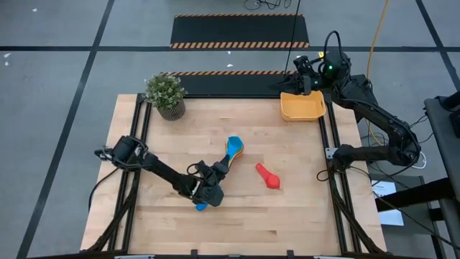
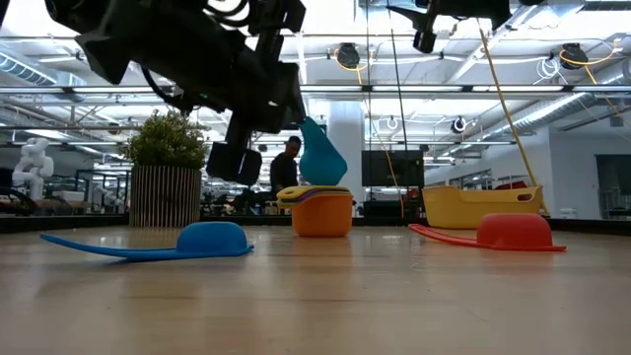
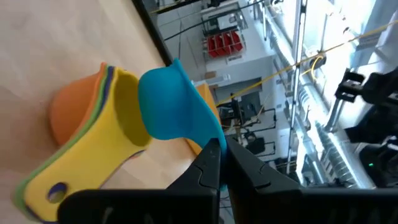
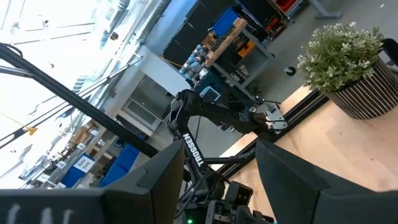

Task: Nest measuring cups in basket
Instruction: Stack the light blue measuring cup on top of the yellow measuring cup

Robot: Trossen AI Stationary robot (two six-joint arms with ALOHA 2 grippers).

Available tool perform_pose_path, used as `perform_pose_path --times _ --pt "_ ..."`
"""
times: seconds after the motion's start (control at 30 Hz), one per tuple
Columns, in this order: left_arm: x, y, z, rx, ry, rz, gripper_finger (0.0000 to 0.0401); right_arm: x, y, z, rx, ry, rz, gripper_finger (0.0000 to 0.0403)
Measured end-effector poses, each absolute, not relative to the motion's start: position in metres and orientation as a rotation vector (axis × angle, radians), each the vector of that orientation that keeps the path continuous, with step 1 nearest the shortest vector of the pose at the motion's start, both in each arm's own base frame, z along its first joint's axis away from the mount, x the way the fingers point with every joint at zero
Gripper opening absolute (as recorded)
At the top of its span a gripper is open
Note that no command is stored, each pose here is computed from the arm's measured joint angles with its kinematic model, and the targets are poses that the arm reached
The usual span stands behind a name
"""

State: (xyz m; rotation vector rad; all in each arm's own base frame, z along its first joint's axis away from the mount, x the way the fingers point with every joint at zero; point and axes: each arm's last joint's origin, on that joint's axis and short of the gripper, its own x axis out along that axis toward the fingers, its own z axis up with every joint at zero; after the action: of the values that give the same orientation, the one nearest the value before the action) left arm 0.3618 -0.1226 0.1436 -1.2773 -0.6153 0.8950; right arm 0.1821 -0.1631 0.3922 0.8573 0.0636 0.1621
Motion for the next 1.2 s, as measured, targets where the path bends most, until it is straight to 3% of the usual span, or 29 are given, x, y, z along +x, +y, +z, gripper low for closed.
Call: perform_pose_path --times 0.47,0.97,1.2 --pt "0.365 -0.111 0.136 -1.35 -0.512 0.887 0.0037 0.182 -0.165 0.392 0.838 0.039 0.112 0.0194" --pt "0.358 -0.113 0.126 -1.454 -0.427 0.904 0.0198 0.182 -0.165 0.392 0.865 0.04 0.109 0.0194" --pt "0.346 -0.12 0.136 -1.443 -0.272 0.918 0.0238 0.183 -0.165 0.386 0.899 0.078 0.088 0.0194"
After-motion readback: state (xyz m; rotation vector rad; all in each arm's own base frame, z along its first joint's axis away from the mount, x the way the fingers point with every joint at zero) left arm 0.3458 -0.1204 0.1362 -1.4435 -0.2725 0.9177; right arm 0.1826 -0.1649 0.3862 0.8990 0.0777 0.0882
